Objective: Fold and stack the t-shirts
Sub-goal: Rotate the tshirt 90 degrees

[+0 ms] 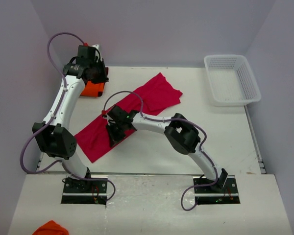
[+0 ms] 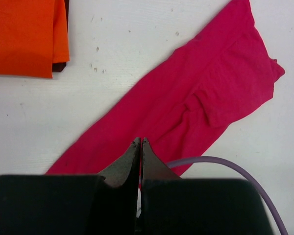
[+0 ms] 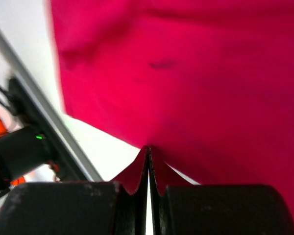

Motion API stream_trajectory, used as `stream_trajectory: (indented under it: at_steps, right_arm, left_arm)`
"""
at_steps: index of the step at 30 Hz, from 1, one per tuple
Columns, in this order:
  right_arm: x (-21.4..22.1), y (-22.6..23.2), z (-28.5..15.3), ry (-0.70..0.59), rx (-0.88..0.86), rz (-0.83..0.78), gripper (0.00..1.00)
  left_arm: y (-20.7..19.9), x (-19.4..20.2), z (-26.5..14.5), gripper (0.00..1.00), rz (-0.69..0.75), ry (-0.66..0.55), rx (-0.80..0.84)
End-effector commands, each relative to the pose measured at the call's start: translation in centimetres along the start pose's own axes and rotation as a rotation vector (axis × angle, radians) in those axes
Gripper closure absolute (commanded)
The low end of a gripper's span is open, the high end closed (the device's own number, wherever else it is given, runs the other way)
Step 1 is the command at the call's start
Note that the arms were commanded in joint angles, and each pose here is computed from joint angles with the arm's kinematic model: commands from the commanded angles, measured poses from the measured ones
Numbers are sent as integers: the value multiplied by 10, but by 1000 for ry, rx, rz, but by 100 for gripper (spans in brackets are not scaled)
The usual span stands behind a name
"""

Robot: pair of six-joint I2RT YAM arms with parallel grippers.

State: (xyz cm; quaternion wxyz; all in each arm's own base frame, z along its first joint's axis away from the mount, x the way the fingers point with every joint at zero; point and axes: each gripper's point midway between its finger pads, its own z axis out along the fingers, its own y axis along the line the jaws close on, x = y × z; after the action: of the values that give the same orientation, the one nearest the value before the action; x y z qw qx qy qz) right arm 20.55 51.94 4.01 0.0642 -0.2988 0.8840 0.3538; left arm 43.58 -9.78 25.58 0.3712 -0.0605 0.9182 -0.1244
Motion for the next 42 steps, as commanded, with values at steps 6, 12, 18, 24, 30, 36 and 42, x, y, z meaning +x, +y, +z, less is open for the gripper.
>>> stream_trajectory:
  at_steps: [6, 12, 18, 24, 30, 36, 42]
  right_arm:
    - [22, -23, 24, 24, 39, 51, 100]
    - [35, -52, 20, -1, 189, 180, 100]
    - [83, -105, -6, -80, 409, 441, 100]
    - [130, -149, -45, -202, 576, 702, 100]
    - [171, -196, -99, -306, 743, 896, 100]
    - [197, -218, -150, -409, 791, 1042, 100]
    - [207, -202, -176, -486, 791, 1075, 100]
  left_arm:
    - [-16, -13, -25, 100, 31, -83, 90]
    - [-15, -9, -28, 99, 43, -77, 94]
    - [-19, -7, -27, 98, 43, -72, 122]
    - [-23, 1, -20, 96, 45, -43, 153]
    - [-32, 27, -5, 95, 59, 30, 192]
    - [-46, 80, 16, 96, 107, 122, 187]
    - [-74, 117, 40, 95, 179, 216, 267]
